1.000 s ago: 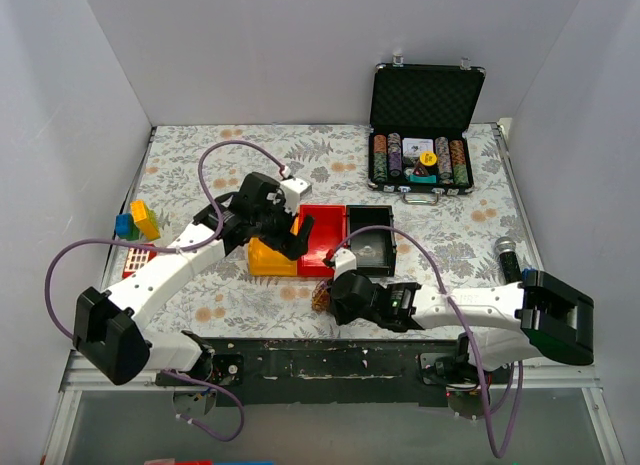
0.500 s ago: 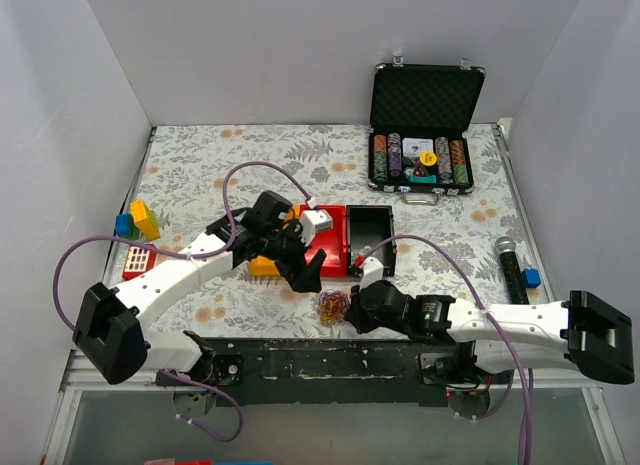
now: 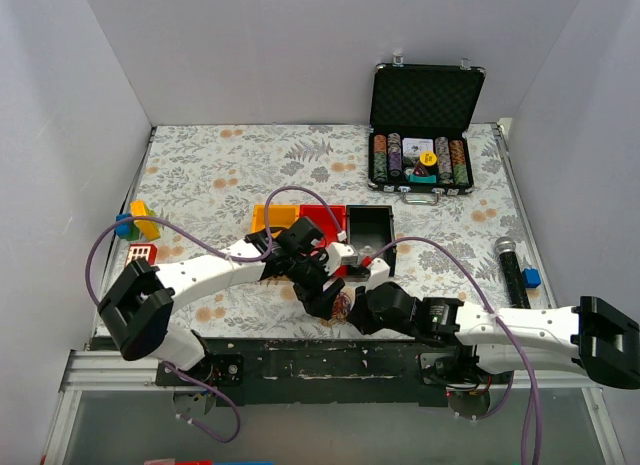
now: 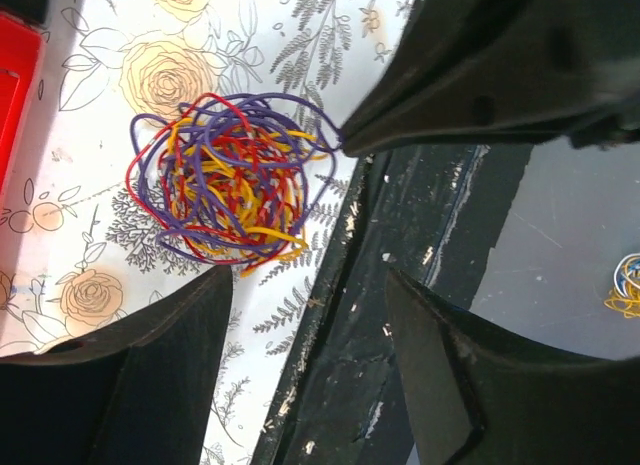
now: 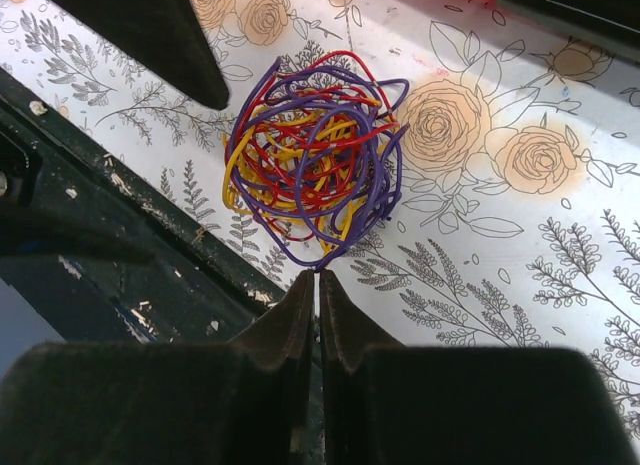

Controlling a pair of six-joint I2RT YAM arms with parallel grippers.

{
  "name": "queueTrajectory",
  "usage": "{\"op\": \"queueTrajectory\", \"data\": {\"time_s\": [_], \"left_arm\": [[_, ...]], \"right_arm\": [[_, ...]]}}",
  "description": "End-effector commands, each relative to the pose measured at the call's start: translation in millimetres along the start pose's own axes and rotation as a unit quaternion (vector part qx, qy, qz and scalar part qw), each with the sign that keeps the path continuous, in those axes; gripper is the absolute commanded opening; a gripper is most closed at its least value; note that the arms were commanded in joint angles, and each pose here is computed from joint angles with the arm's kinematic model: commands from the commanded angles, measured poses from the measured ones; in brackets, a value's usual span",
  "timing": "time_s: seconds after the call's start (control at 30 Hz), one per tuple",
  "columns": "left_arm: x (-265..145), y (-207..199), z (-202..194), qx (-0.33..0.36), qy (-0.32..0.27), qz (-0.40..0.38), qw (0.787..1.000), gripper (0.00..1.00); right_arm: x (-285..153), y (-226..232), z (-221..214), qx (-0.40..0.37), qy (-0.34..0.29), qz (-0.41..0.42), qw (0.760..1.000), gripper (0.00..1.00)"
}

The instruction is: Untangle the cables

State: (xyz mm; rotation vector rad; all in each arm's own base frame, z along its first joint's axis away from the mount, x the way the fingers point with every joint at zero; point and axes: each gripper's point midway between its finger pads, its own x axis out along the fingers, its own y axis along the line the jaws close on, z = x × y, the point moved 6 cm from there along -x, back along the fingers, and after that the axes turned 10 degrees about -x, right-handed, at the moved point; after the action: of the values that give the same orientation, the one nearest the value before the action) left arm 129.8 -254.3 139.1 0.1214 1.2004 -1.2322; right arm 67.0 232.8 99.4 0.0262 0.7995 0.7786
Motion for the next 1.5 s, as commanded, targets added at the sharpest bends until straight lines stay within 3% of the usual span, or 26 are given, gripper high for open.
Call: {"op": "queueTrajectory", "data": {"time_s": [0.0,0.43,0.6,1.17,1.4,1.47], "left_arm": [[11.5,4.9,7.0,-0.005,-0.011,0.012,1.0,0.59],[28.9,7.1,23.6,-0.034,-0.006,0.004,0.999,0.28],[26.4,6.3,29.0,-0.035,-0.014,0.011,0.999,0.0],[-19.0,5.5,2.8,0.015,-0.01,0.087,0.996,0.0],[-23.7,4.7,-8.6,0.013,-0.005,0.09,0.996,0.0],[-22.8,3.2,-7.5,0.011,-0.008,0.083,0.996,0.0]], "right_arm": [[-5.1,2.2,3.5,0.021,-0.024,0.016,0.999,0.12],[-8.8,-0.9,-0.1,0.028,-0.032,0.024,0.999,0.04],[-9.5,-0.8,0.8,0.028,-0.034,0.025,0.999,0.01],[-35.9,-23.9,2.4,0.05,-0.052,-0.034,0.997,0.01],[-48.4,-26.1,20.6,0.054,-0.103,-0.041,0.992,0.01],[-45.2,-19.8,26.6,0.047,-0.11,-0.028,0.992,0.22]]}}
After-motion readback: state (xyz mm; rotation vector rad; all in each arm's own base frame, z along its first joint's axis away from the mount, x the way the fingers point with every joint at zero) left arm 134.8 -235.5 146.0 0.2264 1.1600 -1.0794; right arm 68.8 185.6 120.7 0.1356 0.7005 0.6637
